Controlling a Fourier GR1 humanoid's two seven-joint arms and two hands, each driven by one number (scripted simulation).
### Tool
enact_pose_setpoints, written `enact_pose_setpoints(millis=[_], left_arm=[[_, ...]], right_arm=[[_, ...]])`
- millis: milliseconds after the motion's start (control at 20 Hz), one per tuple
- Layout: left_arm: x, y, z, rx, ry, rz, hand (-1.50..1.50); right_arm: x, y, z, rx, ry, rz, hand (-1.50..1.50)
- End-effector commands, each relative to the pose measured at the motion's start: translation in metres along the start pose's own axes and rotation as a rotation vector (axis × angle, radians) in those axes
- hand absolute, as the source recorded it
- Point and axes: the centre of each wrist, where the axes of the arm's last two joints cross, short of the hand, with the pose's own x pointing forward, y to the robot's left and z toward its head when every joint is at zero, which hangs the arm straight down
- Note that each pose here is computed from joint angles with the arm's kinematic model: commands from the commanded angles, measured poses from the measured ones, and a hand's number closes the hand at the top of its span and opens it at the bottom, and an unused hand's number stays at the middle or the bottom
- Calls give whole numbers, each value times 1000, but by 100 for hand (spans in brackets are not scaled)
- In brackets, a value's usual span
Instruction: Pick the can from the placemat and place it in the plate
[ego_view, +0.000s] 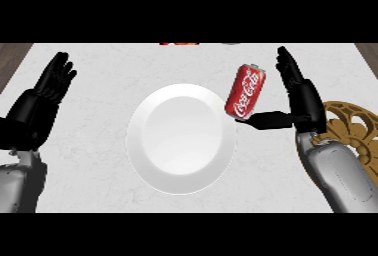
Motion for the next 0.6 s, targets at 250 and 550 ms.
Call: enact_pose_setpoints(millis=[250,550], left_arm=[[-5,5,2,0,15,-1,0],[1,3,-6,1,8,-5,0]], right_arm=[[-23,-87,23,13,-8,44,-150],[-29,-111,33,-32,-44,104,-150]])
